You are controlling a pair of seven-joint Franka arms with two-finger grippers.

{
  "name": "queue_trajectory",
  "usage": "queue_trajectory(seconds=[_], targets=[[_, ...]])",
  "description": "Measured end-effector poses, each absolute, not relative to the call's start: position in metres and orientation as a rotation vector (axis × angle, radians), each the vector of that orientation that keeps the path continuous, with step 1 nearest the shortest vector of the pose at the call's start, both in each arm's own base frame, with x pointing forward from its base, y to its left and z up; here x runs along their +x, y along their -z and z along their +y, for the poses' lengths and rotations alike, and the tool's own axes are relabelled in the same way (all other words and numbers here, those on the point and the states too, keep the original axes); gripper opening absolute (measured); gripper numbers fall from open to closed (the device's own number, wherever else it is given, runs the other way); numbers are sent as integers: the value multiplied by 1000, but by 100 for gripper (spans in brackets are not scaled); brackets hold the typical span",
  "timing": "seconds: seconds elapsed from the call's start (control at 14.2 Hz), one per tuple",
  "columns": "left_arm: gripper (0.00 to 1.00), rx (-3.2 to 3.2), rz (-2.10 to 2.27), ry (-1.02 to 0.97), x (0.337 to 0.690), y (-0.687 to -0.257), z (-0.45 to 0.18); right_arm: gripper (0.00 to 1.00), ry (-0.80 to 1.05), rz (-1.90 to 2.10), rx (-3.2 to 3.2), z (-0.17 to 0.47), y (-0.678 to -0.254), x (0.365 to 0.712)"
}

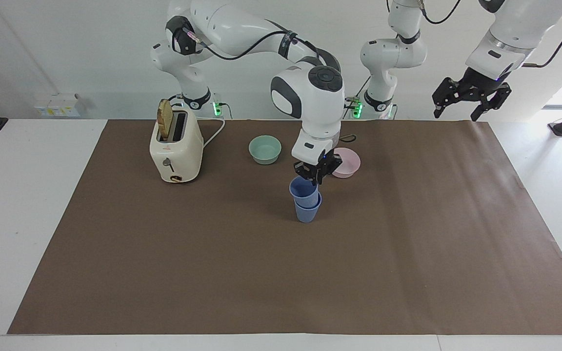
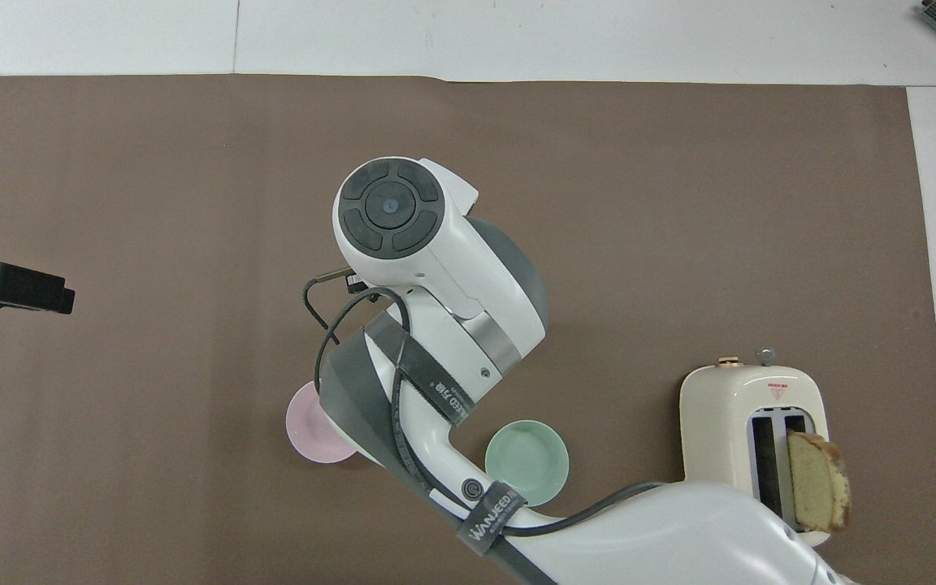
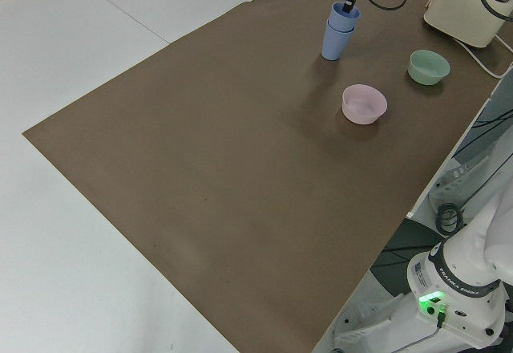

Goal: Stack blue cups with both arms
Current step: 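Lower the blue cup into the center cup and open the right gripper, then lift the right gripper away from the stacked cups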

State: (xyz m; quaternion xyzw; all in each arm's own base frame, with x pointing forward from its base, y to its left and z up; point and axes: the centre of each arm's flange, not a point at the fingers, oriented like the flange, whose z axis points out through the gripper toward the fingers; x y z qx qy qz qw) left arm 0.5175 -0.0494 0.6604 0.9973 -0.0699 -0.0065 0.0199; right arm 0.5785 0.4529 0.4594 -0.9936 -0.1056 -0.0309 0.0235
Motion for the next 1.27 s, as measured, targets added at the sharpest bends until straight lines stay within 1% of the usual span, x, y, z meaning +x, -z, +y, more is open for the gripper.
queue_trajectory(seconds=[0.14, 0.35, 0.42, 0.49, 0.77, 0.98, 1.27], targets=[[100, 3094, -217, 20, 517, -660, -49, 52, 98, -328, -3074, 453, -460, 578], [100, 3094, -217, 20, 517, -660, -49, 87, 98, -328, -3075, 453, -460, 578], [100, 3094, -217, 20, 517, -660, -49, 96, 98, -327, -3075, 453, -460, 579], [100, 3094, -217, 20, 517, -660, -49, 100, 101, -320, -3076, 450, -460, 581], [100, 3094, -217, 20, 517, -661, -49, 100, 131, -221, -3081, 411, -476, 606], [100, 3094, -217, 20, 517, -661, -49, 100, 142, -150, -3098, 364, -515, 618], [100, 3094, -217, 20, 517, -661, -49, 100, 141, -127, -3131, 276, -577, 626]])
